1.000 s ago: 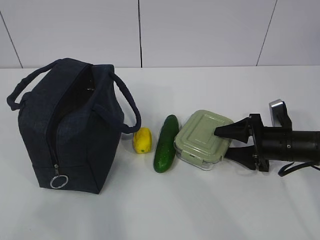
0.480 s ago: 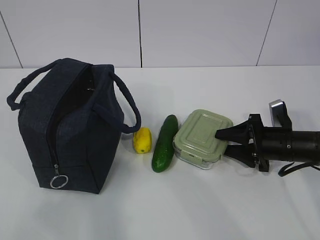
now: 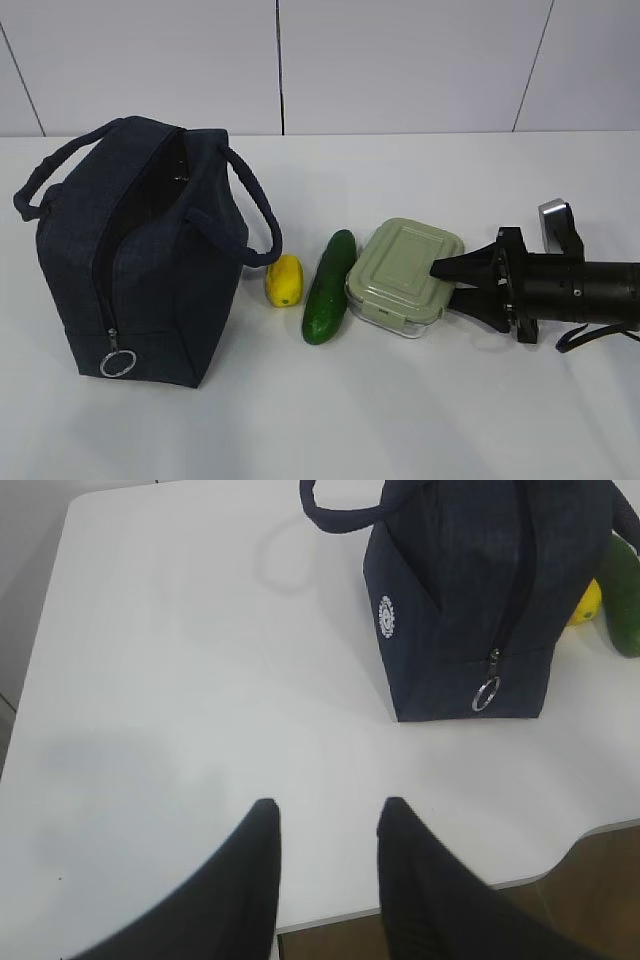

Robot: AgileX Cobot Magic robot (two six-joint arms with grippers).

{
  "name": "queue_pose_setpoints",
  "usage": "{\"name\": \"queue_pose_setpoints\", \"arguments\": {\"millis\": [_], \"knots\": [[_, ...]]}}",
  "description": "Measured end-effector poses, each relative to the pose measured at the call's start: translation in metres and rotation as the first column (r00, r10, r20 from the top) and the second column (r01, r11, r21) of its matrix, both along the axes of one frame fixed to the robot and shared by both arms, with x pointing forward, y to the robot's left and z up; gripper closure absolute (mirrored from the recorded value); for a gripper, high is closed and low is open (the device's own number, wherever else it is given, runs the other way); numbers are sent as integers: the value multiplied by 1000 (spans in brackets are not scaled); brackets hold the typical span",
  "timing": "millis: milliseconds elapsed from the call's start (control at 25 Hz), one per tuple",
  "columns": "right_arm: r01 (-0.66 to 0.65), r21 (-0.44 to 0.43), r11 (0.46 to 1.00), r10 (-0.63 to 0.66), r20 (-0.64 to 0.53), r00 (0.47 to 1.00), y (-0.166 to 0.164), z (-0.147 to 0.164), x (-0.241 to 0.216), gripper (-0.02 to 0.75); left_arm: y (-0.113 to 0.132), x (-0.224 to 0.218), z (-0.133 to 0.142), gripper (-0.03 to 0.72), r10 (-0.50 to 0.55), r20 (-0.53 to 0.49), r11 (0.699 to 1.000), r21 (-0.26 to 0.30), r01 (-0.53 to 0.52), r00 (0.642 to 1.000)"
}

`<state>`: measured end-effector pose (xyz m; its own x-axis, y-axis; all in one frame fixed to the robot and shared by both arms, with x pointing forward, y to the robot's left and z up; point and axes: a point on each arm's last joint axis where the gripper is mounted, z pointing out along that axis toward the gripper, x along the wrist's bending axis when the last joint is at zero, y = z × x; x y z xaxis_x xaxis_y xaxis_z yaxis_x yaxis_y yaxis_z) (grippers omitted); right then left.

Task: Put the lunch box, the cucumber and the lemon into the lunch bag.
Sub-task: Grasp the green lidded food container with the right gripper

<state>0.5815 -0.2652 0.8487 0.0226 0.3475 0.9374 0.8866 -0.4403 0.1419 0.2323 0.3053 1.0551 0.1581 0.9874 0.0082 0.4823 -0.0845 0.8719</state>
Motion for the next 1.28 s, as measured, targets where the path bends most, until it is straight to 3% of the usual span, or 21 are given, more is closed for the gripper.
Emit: {"name": "queue_pose_setpoints", "arguments": {"millis": [1280], "knots": [[-18, 6, 1000, 18, -11, 1000, 1, 0, -2, 378, 0, 0, 0, 452, 0, 0, 1000, 0, 0, 1000]]}}
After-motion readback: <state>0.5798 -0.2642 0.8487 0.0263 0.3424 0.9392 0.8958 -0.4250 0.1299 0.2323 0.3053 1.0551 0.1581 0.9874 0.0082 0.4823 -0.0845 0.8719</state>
